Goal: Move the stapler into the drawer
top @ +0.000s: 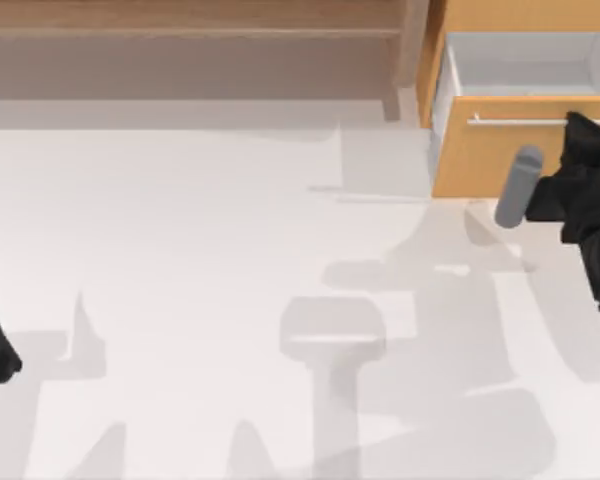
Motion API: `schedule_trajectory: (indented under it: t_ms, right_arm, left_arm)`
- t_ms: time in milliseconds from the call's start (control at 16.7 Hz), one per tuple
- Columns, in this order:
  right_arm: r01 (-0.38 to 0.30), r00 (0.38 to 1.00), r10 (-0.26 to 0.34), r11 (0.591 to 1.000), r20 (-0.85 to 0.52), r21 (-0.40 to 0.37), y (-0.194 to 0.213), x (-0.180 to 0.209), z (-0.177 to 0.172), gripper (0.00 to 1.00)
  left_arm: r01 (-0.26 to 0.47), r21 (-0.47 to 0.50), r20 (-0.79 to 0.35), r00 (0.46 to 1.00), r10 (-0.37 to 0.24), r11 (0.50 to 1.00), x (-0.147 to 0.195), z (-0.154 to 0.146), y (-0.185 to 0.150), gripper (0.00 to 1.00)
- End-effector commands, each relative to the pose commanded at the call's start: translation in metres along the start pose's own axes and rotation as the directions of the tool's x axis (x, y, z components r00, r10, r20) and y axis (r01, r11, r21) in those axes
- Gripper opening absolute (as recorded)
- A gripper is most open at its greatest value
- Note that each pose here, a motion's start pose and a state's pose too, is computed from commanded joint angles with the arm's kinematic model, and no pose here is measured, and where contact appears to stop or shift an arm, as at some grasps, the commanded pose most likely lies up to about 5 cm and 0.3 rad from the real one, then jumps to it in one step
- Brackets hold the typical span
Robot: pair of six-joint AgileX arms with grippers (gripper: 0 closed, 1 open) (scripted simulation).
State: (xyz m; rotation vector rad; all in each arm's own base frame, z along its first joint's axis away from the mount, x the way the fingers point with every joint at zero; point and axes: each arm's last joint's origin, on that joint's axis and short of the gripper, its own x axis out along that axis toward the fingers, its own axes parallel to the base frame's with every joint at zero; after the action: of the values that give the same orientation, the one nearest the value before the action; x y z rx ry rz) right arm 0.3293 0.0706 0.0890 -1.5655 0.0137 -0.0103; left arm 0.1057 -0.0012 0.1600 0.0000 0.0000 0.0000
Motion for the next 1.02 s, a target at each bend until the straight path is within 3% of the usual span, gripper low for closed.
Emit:
schedule_trajectory:
  t_ms: [360,780,1020]
  right_arm:
    - [-0.005,1.0,0.005,1.0,0.006,-0.002,0.001,0.042,0.001,0.0]
    - [-0.007,1.0,0.007,1.0,0.005,0.0,0.001,0.048,0.001,0.0]
    - [-0.009,1.0,0.009,1.0,0.002,-0.002,0.002,0.07,0.001,0.0]
  left_arm:
    - [0.0,0.0,0.0,1.0,0.0,1.0,0.0,0.0,0.0,1.0]
    - [0.0,0.0,0.0,1.0,0.0,1.0,0.0,0.0,0.0,1.0]
    - [0.0,0.0,0.0,1.0,0.0,1.0,0.0,0.0,0.0,1.0]
